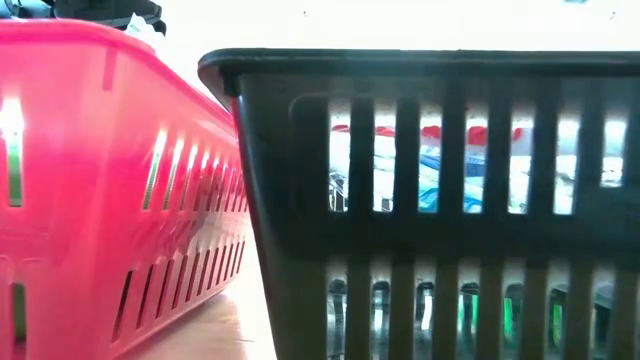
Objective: Pick & Place Travel size toiletries
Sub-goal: Put the green shampoo bottle into the red bin
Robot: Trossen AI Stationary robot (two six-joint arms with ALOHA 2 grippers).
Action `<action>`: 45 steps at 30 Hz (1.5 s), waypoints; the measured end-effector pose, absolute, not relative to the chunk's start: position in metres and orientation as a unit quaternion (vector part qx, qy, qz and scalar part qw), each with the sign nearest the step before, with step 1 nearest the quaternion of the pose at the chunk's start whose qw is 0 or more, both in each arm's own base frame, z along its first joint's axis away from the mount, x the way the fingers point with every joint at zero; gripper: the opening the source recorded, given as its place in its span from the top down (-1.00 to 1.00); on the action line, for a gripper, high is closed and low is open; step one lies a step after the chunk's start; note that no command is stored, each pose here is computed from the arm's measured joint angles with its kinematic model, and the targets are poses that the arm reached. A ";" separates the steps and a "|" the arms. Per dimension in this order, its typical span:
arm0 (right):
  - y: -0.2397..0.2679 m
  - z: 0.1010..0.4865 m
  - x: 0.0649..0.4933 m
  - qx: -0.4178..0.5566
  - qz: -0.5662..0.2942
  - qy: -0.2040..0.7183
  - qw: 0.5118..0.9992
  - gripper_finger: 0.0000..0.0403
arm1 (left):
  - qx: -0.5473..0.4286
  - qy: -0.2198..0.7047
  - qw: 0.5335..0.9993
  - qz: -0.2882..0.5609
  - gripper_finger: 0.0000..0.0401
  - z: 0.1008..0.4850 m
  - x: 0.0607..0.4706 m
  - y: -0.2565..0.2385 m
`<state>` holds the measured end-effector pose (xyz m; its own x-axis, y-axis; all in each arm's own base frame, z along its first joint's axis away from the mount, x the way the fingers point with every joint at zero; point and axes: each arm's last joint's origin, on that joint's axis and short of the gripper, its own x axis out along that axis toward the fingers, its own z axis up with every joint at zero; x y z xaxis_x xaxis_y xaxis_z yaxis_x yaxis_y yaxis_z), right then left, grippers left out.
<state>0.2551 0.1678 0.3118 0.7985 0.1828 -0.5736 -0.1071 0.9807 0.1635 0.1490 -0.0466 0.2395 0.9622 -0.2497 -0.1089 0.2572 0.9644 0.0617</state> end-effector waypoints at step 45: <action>0.009 0.286 0.265 -0.047 0.044 0.316 0.947 0.99 | 0.038 0.056 0.989 -0.128 0.95 0.239 0.149 -0.047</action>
<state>0.2651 0.0094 0.2865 0.7968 0.0539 -0.6019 -0.1139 0.9916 -0.0619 0.1489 -0.0466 0.2385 0.9610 -0.2491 -0.1202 0.2576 0.9643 0.0612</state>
